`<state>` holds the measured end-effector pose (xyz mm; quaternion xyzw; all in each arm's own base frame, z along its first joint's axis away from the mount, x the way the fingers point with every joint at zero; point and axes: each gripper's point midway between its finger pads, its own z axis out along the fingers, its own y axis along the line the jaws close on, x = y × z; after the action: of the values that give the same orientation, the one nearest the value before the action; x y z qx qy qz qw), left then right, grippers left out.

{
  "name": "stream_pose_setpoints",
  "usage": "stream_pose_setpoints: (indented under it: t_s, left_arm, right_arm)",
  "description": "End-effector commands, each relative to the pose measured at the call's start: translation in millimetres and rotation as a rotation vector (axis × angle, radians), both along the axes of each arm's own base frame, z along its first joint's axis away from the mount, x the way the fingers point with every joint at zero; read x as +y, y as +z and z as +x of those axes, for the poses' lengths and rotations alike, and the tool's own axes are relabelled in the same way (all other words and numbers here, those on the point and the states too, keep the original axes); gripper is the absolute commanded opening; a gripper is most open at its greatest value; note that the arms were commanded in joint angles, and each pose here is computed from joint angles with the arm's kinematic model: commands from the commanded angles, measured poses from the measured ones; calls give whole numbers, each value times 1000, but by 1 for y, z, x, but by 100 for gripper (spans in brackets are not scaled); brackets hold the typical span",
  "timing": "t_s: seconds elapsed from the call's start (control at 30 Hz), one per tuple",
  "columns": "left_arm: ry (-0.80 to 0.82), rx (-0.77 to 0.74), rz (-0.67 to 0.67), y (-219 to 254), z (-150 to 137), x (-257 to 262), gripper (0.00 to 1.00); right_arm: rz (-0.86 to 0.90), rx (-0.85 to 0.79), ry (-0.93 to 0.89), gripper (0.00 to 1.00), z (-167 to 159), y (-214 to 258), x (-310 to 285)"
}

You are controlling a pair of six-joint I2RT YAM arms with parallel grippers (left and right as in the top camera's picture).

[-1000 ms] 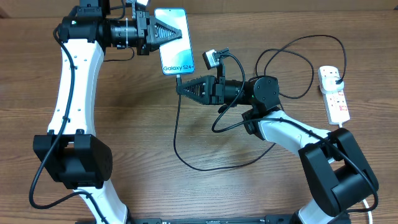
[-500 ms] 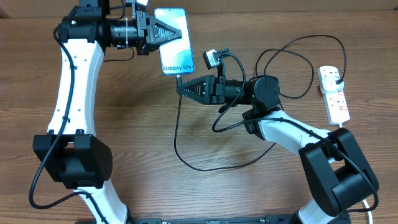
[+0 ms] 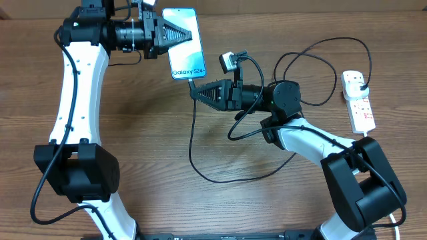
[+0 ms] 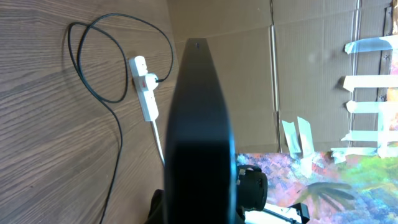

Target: Plug charger to phone and switch on socket

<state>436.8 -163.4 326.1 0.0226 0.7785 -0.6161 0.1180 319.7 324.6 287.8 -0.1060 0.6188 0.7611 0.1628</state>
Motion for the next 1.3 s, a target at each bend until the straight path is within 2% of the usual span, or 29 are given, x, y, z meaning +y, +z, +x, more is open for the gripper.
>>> stream_pose_setpoints:
  t_s: [0.0,0.63,0.7,0.73,0.83,0.87,0.93,1.0,1.27]
  left_arm:
    - [-27,-49,-10,15,-8,-8,4]
    - [-59,-77,13,10,-15,-18,4]
    - [-59,-76,13,10,-15,-18,4]
    - [-59,-76,13,10,-15,-18,4]
    - [-55,-77,13,10,-14,-16,4]
    - [-53,-77,13,10,-14,-15,4]
    - [-44,-77,14,10,-12,-12,4]
    - [-32,-76,15,10,-10,-7,4]
    - [30,-47,35,5,-3,16,4]
  right_arm:
    - [33,-16,-55,4,14,15,-5]
    - [51,-7,-97,4,21,17,-7]
    - [50,-7,-95,16,21,17,-7]
    - [49,-8,-93,29,20,17,-7]
    - [45,-10,-83,83,18,16,-6]
    - [43,-11,-78,90,18,16,-6]
    - [40,-14,-70,97,16,16,-6]
    - [40,-14,-70,100,16,16,-6]
    - [12,30,-111,100,32,7,-18]
